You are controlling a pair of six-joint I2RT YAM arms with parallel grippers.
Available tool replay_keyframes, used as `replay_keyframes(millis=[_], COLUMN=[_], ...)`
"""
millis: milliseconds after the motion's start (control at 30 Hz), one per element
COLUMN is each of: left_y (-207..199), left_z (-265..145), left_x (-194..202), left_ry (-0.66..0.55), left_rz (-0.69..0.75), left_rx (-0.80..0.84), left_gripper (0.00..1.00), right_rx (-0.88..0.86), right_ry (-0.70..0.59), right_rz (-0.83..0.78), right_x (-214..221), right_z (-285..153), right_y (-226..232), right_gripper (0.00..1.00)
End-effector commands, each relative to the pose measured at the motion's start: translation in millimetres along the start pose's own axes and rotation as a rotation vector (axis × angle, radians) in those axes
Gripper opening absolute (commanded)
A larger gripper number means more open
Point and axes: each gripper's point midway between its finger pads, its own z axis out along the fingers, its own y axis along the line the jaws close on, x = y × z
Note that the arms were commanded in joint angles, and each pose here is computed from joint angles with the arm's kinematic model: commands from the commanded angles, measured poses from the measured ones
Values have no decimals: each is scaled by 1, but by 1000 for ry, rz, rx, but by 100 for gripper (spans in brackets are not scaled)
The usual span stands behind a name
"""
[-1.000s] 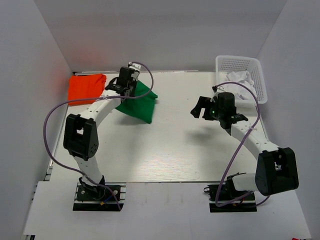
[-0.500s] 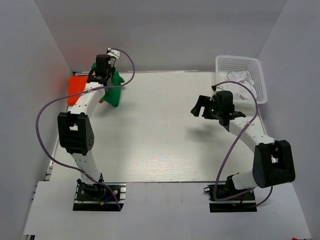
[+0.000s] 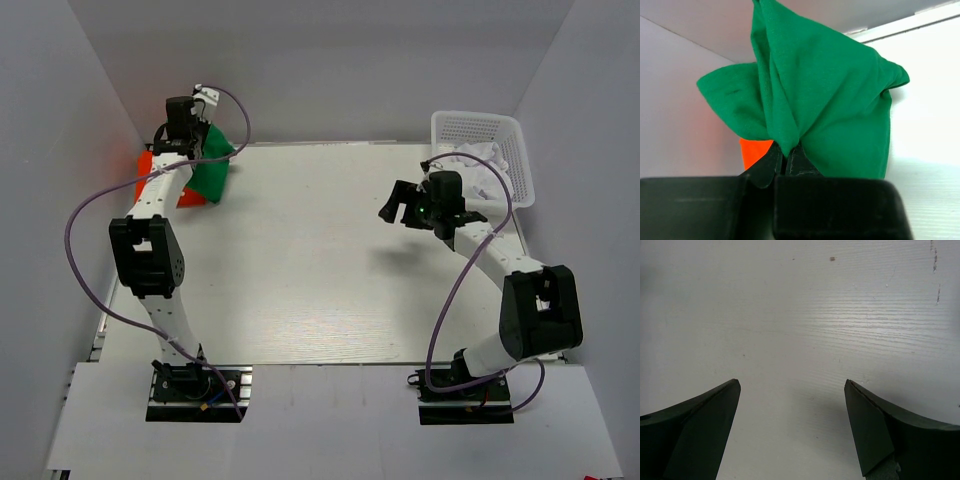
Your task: Fold and stack the t-shirts
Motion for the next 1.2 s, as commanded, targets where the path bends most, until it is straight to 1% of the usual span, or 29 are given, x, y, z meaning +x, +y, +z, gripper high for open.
replay_keyframes(millis=[0, 100, 133, 167, 267, 300, 400, 433, 533, 600, 633, 667, 700, 733, 767, 800, 833, 900, 1000, 1033, 1067, 1100, 1167], left_y=[25, 34, 39, 35, 49, 52, 57, 59, 71, 76, 91, 89, 95, 113, 115, 117, 124, 130, 135, 124, 123, 122, 116], left_z=[-5, 7, 15, 19, 30, 40, 52, 61, 74, 87, 89, 97, 99, 98, 99, 103, 100, 97, 85, 82, 77, 65, 49], left_x=[-24, -13, -4, -3, 11, 24, 35, 46, 64, 85, 89, 103, 107, 113, 115, 116, 118, 113, 96, 88, 83, 63, 47], left_ry=[-81, -65, -41, -37, -8, 14, 16, 32, 60, 110, 127, 164, 174, 192, 199, 202, 212, 197, 165, 165, 159, 118, 104], left_rz=[5, -5, 0, 2, 1, -4, -15, -19, -37, -50, -73, -90, -106, -130, -157, -173, -193, -249, -320, -324, -340, -385, -437], left_rx=[15, 14, 11, 27, 8, 3, 4, 1, -51, -95, -165, -191, -236, -323, -351, -368, -385, -424, -425, -370, -356, -339, -296], left_gripper=[0, 0, 0, 0, 0, 0, 0, 0, 0, 0, 0, 0, 1, 17, 60, 89, 100, 100, 100, 100, 100, 100, 100], right_rx=[-22, -25, -28, -31, -45, -49, -60, -73, -72, -79, -91, -94, -105, -118, -122, -130, -137, -137, -116, -121, -117, -104, -96], right_ry=[-44, -39, -29, -34, -19, -21, -2, -12, 10, 27, 31, 39, 52, 56, 56, 64, 70, 65, 50, 35, 30, 37, 10], right_rz=[-12, -7, 1, 2, 8, 7, 17, 13, 22, 23, 20, 26, 26, 29, 28, 30, 25, 17, 2, -5, -9, -9, -28], right_x=[-23, -25, -23, -26, -25, -27, -26, -32, -29, -28, -28, -28, -25, -25, -27, -26, -24, -26, -26, -26, -26, -19, -24], right_z=[-1, 2, 3, 4, 8, 9, 16, 15, 23, 29, 31, 33, 37, 37, 38, 39, 39, 38, 31, 27, 24, 23, 12], right_y=[10, 12, 11, 12, 16, 17, 18, 22, 20, 21, 23, 24, 25, 28, 28, 30, 31, 32, 31, 33, 32, 28, 30], right_gripper=[90, 90, 90, 90, 90, 90, 90, 90, 90, 90, 90, 90, 90, 90, 90, 90, 90, 90, 90, 90, 90, 90, 90])
